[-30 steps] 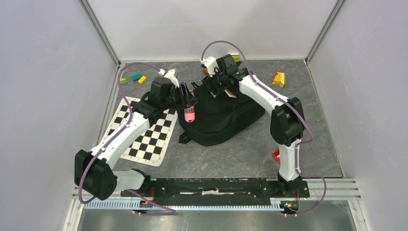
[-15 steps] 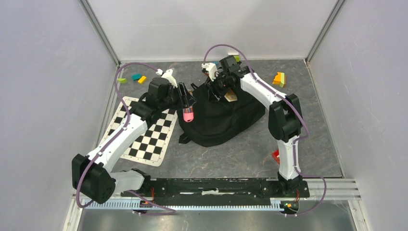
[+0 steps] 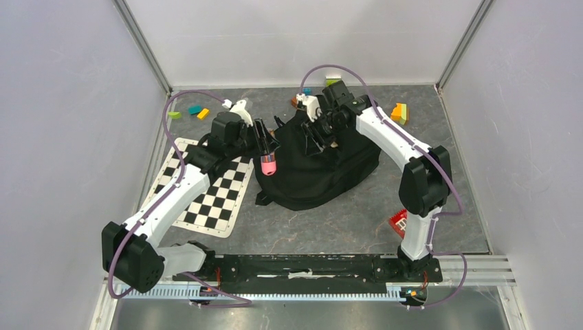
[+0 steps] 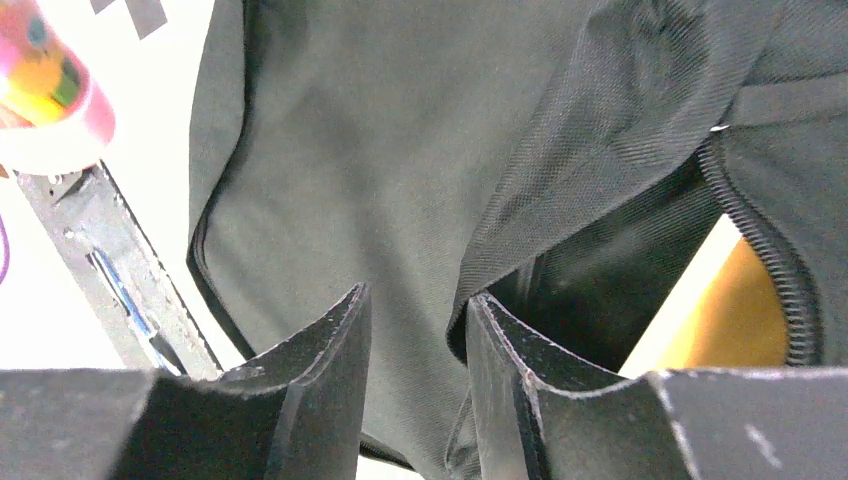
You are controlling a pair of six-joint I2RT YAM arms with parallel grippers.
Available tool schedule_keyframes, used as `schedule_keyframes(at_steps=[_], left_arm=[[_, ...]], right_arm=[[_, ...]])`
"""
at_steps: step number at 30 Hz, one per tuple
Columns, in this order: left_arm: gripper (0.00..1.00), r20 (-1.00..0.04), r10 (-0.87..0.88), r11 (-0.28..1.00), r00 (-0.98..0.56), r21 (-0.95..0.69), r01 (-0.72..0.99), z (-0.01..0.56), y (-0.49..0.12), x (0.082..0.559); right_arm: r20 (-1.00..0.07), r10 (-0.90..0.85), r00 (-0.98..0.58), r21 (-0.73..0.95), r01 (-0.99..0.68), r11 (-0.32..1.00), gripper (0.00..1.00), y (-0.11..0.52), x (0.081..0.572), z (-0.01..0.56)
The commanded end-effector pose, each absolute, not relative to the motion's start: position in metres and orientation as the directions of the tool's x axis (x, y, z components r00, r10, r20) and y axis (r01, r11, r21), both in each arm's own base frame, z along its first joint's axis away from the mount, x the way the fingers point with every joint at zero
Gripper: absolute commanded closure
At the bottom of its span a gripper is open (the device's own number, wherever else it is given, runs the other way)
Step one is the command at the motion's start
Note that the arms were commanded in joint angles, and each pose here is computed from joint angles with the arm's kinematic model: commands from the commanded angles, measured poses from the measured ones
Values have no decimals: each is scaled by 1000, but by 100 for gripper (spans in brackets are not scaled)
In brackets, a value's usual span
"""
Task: Pack the student bag
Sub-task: Adjust the student bag at the center of the board.
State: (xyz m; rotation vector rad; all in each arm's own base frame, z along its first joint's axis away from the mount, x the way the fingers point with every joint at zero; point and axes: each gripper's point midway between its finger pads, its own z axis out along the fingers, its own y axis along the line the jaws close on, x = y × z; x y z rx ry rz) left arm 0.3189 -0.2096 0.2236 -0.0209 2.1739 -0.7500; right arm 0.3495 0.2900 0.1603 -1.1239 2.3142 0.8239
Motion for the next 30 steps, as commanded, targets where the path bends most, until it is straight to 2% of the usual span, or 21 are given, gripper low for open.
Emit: schedule_keyframes(at_steps=[1,6,16,22,27,30], left_arm=[[85,-733,-290,804,-615,-536,259,243,-208,319],[85,-734,-293,800,-613,-539,264,246,-208,318],[88,-727,-357,759,-587,-592,271,275,-227,348],[86,-664,-458,685,-591,-688,241,296,-248,374],[87,-552,-585,590,-594,-792,155,303,-263,397],[87,-539,-577,571,-613,-803,169,307,-281,408]], right_arm=[[-493,-606,-624,370,-781,503,56,271,299,148],[-434,-649,-625,276,-778,565,54,249,301,130],[-573,-561,-598,229,-774,591,49,262,315,205],[-711,-466,-527,30,-684,729,26,243,358,246],[-802,-402,-442,-90,-576,813,26,231,393,255],[-828,-419,-372,-192,-514,836,28,221,415,252]])
